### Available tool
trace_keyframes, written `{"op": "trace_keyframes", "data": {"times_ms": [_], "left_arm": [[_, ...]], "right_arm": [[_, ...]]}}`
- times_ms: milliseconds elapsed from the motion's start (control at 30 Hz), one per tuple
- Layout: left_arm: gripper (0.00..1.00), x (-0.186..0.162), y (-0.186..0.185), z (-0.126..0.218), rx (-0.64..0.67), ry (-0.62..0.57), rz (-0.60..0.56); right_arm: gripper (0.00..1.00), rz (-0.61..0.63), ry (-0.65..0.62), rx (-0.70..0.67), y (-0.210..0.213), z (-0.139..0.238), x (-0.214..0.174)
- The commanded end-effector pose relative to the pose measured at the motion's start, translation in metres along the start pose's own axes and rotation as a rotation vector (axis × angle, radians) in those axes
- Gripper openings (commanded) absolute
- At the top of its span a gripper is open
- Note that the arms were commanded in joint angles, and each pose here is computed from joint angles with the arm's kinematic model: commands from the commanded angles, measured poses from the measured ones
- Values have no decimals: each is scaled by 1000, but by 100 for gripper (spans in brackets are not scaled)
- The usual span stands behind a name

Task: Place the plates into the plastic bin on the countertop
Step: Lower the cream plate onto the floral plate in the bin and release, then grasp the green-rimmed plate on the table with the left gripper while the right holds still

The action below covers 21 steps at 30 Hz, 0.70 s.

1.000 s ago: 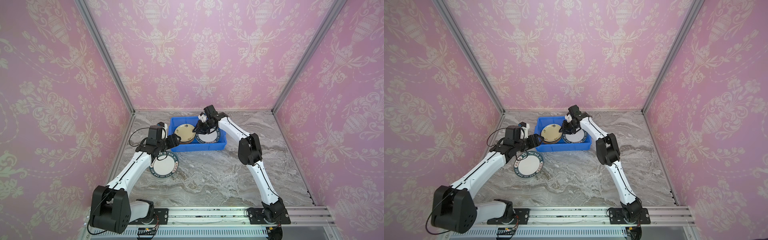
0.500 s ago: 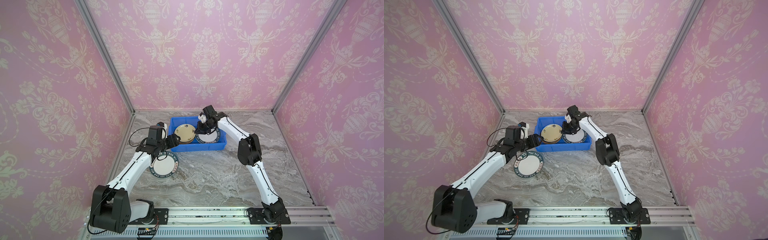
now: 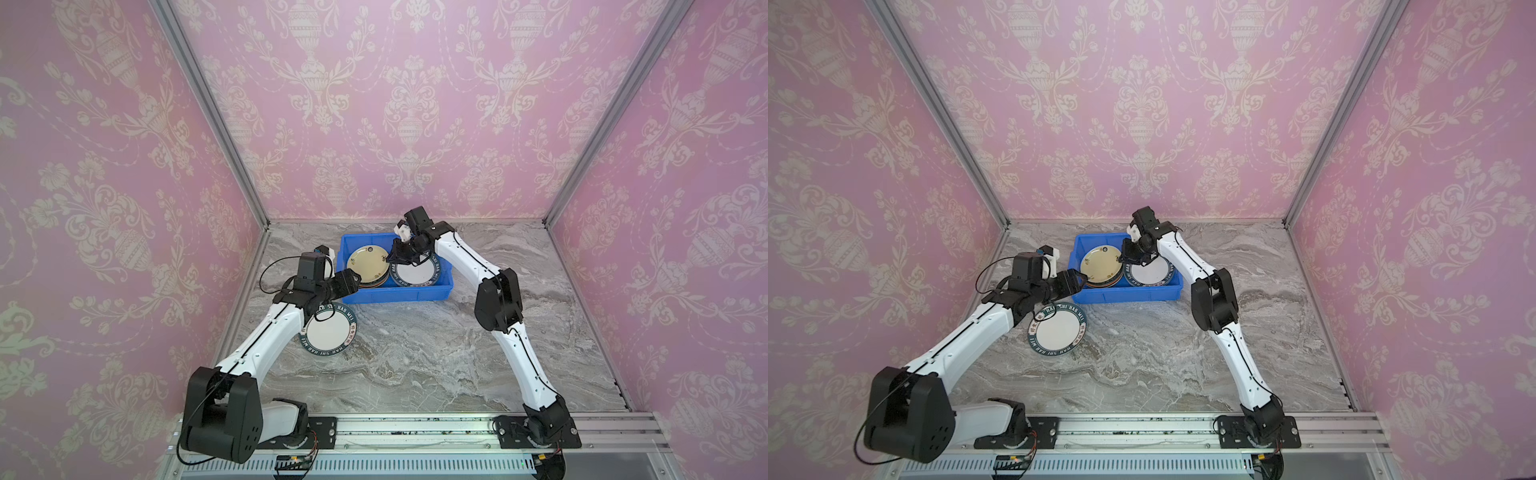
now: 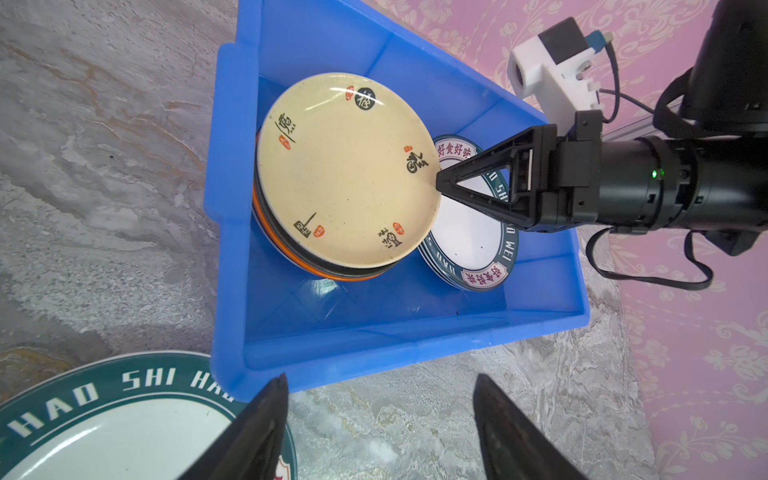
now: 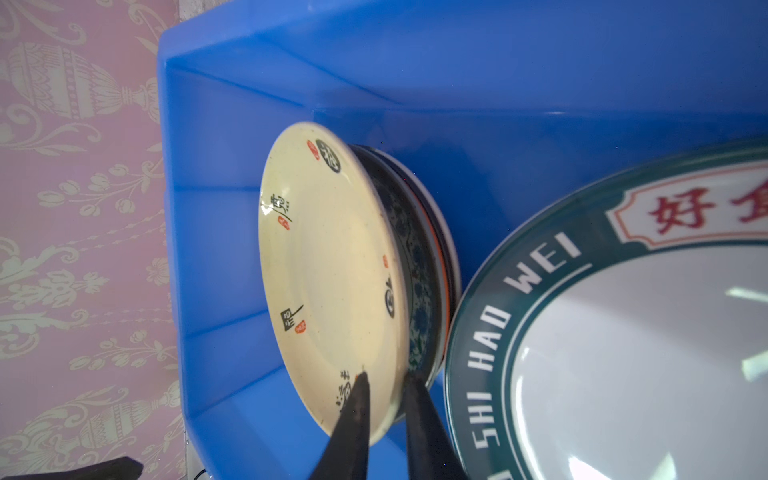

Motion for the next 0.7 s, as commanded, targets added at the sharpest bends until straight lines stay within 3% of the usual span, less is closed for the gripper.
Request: {"op": "trace_keyframes", "data": {"times_ms": [0,133,433,667], "left_arm": [[73,1,2,-2,10,0,-27],[73,2,2,0,10,-3,-29],[73,-6,11,15,91,-18,-29],[73,-32,45,43,102,-104,113]], "right_arm": [[24,22,16,3,4,-4,-3],[29,28,13,-8,4,1,-4],[27,82,-19,7,19,30,-8],[28,141,-69,122,40,76,-31]]}}
Point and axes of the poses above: each gripper's point midway between its finger pads, its own z axis back along the fingers, its own y axis along the line the jaws close on, x = y × z, the point moved 5 cm from there along z, back along the fingers, and after that the axes turned 14 degrees about -z, right-handed, at the moved point
